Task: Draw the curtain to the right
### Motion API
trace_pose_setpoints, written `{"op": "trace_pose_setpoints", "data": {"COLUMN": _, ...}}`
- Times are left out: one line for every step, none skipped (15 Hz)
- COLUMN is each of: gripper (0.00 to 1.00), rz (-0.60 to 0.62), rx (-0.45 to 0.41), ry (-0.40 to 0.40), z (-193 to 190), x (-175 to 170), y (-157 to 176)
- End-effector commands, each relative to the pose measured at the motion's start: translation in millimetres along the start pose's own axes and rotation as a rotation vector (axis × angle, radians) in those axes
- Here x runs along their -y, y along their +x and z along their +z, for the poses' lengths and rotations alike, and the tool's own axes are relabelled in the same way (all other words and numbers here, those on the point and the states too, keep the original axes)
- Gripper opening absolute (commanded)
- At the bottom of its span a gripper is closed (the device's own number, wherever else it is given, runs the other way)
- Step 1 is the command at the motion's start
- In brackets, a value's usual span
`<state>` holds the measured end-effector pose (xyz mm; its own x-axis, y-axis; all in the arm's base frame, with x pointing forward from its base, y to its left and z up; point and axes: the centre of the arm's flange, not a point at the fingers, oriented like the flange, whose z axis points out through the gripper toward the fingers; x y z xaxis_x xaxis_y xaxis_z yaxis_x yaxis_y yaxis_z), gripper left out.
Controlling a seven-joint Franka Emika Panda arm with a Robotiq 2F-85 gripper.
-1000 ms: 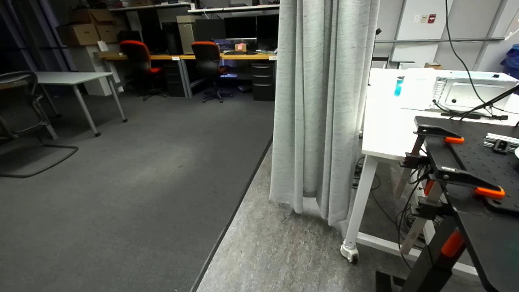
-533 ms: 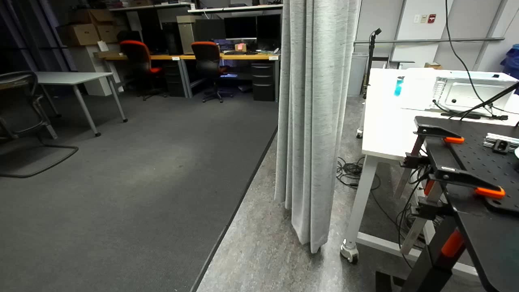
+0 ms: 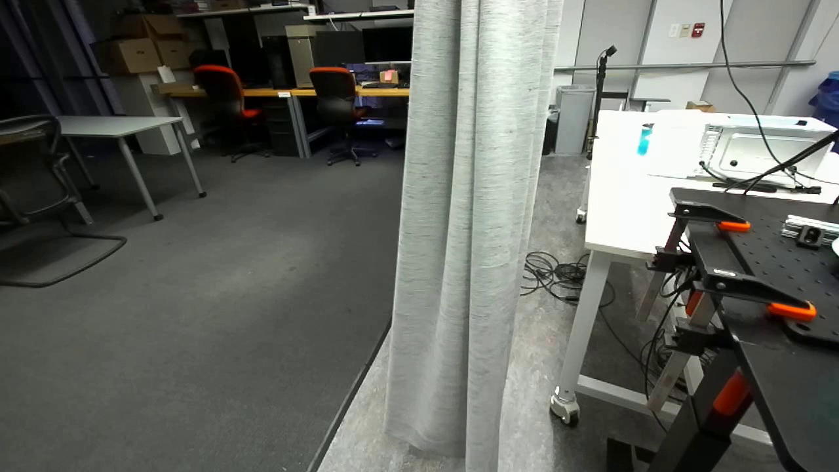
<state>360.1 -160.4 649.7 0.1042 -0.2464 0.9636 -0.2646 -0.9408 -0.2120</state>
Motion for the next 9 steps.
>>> {"op": "trace_pose_setpoints", "data": {"gripper": 0.01, "rz": 0.01, "rx": 0.122, "ry": 0.005, "z": -2.5, "x": 9.4, "y": -43.4}}
{"op": "trace_pose_setpoints", "data": {"gripper": 0.01, "rz": 0.018, "rx": 0.142, "ry": 0.019, "z": 0.3, "x": 15.1, "y": -45.0}}
{"op": "trace_pose_setpoints", "data": {"gripper": 0.01, "rz": 0.034, "rx": 0.156, "ry": 0.039, "z": 1.8, "x": 20.5, "y": -45.3}}
{"op": "trace_pose_setpoints", "data": {"gripper": 0.01, "rz": 0.045, "rx": 0.163, "ry": 0.052, "z": 4.5, "x": 26.2, "y": -45.4}}
{"op": "trace_pose_setpoints", "data": {"gripper": 0.29, "rz": 0.051, "rx": 0.174, "ry": 0.062, "z": 6.0, "x": 31.3, "y": -46.0}}
{"op": "trace_pose_setpoints", "data": {"gripper": 0.31, "rz": 0.057, "rx": 0.187, "ry": 0.073, "z": 7.7, "x": 36.5, "y": -47.7}}
{"op": "trace_pose_setpoints", "data": {"gripper": 0.36, "rz": 0.062, "rx": 0.244, "ry": 0.075, "z": 12.9, "x": 38.6, "y": -58.8}}
{"op": "trace_pose_setpoints", "data": {"gripper": 0.46, "rz": 0.065, "rx": 0.31, "ry": 0.064, "z": 16.6, "x": 39.6, "y": -70.4}}
{"op": "trace_pose_setpoints", "data": {"gripper": 0.53, "rz": 0.065, "rx": 0.357, "ry": 0.053, "z": 19.8, "x": 38.8, "y": -80.3}}
